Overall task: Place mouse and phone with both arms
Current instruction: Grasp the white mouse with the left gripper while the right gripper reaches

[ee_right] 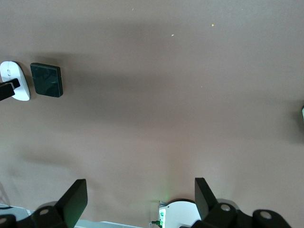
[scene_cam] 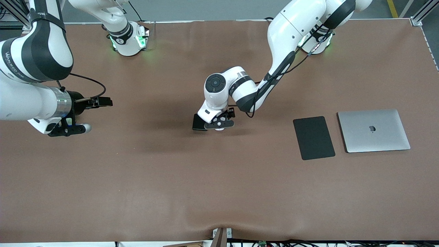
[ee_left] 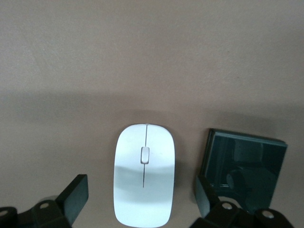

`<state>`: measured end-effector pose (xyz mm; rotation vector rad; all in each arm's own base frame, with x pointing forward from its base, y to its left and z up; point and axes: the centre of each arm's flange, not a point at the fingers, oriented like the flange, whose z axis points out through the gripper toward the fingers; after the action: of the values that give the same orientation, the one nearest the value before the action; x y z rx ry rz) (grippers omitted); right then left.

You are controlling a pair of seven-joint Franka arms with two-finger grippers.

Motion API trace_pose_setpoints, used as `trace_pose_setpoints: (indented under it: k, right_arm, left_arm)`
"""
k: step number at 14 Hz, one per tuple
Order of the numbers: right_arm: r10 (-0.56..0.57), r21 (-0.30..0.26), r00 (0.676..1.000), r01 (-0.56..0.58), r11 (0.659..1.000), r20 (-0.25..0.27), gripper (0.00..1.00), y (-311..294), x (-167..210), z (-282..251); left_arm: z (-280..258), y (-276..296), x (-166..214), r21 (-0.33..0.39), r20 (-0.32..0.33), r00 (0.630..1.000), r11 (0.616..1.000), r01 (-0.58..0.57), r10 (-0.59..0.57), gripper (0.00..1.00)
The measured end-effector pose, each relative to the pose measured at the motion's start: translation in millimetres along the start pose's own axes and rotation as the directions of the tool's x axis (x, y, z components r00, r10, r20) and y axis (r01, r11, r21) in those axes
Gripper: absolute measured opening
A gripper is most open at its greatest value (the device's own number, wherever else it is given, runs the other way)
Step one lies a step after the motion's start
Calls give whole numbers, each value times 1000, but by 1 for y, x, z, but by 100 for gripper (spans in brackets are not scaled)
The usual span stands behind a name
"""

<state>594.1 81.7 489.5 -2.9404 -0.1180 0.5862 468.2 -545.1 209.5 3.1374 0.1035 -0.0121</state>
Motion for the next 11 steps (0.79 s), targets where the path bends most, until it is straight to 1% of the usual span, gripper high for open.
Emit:
trace_pose_setpoints:
  k: [3, 8, 9, 10, 11]
  right_arm:
    - [43, 6, 999, -43, 999, 4, 100, -12, 0, 2]
    - [71, -10, 997, -71, 997, 12, 100, -42, -2, 8]
    - [81, -11, 997, -81, 997, 13, 100, -46, -3, 9]
    - [91, -13, 996, -90, 996, 11, 100, -49, -3, 10]
    - [100, -14, 995, -100, 995, 8, 100, -52, -3, 10]
  left_arm:
    - [9, -2, -1, 14, 1, 1000, 1000, -9, 9, 100]
    - [27, -4, -5, 32, 21, 1000, 999, -12, 11, 98]
    - [30, -4, -5, 34, 23, 1000, 999, -13, 12, 90]
    - [31, -4, -5, 36, 24, 1000, 999, -14, 13, 84]
    - [33, -5, -6, 37, 26, 1000, 999, -14, 13, 84]
